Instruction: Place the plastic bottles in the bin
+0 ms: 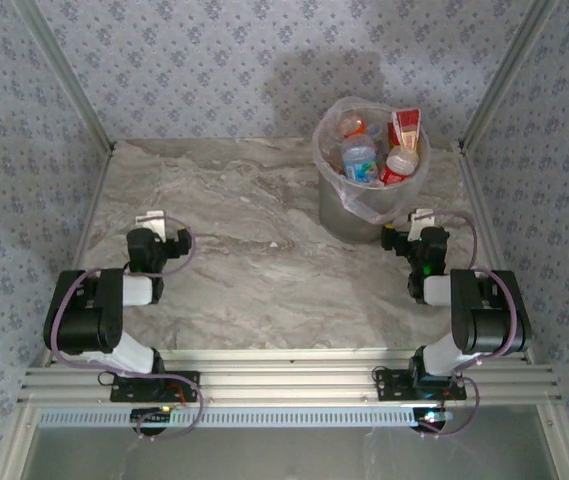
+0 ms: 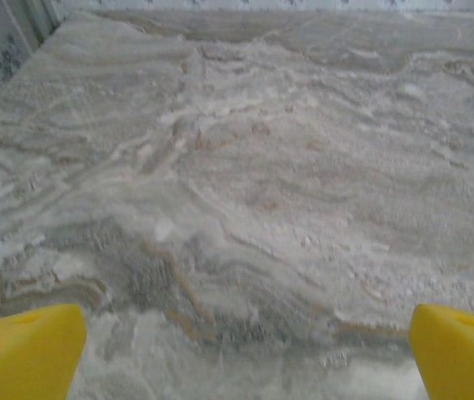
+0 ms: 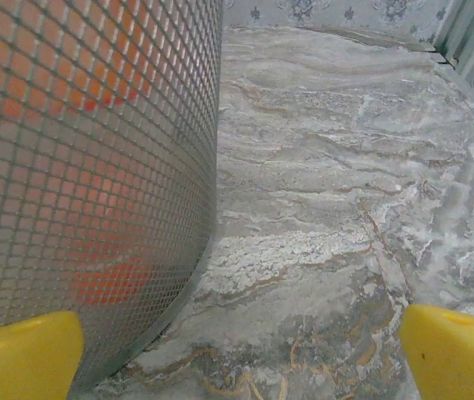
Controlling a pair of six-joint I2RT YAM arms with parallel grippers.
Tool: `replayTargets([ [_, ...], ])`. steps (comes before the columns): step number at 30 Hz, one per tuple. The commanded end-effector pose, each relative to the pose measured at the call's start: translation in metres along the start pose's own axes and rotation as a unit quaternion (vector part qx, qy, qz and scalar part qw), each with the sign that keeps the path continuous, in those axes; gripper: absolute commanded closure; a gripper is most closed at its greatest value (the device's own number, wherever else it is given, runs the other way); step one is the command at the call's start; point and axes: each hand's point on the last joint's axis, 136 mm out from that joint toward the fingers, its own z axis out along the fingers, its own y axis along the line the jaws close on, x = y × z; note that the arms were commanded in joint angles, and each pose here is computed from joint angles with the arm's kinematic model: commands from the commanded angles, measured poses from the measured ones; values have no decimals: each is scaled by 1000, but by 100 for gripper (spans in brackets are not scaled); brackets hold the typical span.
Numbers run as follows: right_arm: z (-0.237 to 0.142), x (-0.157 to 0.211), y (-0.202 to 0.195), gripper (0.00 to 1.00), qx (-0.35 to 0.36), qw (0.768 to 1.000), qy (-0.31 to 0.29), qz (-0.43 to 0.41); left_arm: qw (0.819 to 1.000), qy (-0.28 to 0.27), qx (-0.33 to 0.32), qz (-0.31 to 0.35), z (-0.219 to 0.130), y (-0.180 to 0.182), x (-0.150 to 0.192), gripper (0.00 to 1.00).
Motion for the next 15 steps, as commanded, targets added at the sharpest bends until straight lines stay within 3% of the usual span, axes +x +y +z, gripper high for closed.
replayTargets([
  [1, 2, 3, -2, 0, 11, 1000, 15, 5, 1000, 7, 6, -8, 4, 1, -2, 0],
  [15, 2, 4, -2, 0, 11, 1000, 14, 3, 1000, 6, 5, -8, 4, 1, -2, 0],
])
